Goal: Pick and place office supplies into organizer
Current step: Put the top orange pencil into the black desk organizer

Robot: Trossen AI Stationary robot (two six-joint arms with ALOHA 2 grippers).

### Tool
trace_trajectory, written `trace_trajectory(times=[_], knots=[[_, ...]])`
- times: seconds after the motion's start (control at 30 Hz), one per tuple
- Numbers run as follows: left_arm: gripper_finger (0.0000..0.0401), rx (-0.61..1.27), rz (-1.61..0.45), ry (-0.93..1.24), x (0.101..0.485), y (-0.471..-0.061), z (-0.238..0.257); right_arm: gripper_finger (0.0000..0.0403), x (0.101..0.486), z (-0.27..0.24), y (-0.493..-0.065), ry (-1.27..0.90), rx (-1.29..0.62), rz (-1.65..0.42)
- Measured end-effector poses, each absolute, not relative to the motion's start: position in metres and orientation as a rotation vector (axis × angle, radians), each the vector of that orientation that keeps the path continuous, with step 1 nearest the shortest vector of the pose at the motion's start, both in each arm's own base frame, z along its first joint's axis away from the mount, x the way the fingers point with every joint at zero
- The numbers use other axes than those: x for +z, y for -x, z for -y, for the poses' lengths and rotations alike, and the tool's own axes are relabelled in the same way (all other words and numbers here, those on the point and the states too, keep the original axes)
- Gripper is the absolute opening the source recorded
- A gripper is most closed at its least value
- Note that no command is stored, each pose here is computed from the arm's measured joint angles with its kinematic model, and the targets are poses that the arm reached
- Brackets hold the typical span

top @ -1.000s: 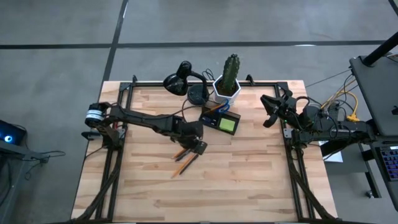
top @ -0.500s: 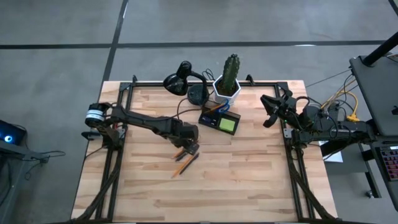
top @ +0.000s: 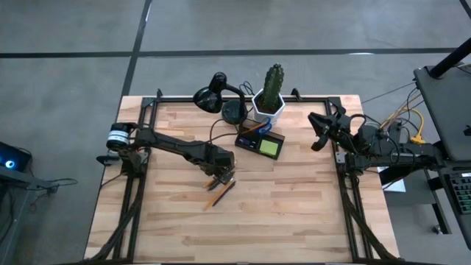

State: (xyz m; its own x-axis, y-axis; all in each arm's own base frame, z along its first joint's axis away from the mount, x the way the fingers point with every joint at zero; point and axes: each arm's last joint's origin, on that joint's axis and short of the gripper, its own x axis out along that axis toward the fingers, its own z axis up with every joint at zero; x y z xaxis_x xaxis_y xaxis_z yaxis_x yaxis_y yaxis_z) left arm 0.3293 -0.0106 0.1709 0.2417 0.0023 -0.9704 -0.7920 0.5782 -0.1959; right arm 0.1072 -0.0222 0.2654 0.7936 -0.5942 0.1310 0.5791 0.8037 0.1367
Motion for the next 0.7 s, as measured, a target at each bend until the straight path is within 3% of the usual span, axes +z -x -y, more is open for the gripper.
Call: trace_trajectory(times=[0.7], knots=[[0.0138,0.61,-1.224,0.713,0.1686,-0.3293,0.0098,0.0053,0.2654,0.0222,-0.1072,-0.088,-0.631,0.17]])
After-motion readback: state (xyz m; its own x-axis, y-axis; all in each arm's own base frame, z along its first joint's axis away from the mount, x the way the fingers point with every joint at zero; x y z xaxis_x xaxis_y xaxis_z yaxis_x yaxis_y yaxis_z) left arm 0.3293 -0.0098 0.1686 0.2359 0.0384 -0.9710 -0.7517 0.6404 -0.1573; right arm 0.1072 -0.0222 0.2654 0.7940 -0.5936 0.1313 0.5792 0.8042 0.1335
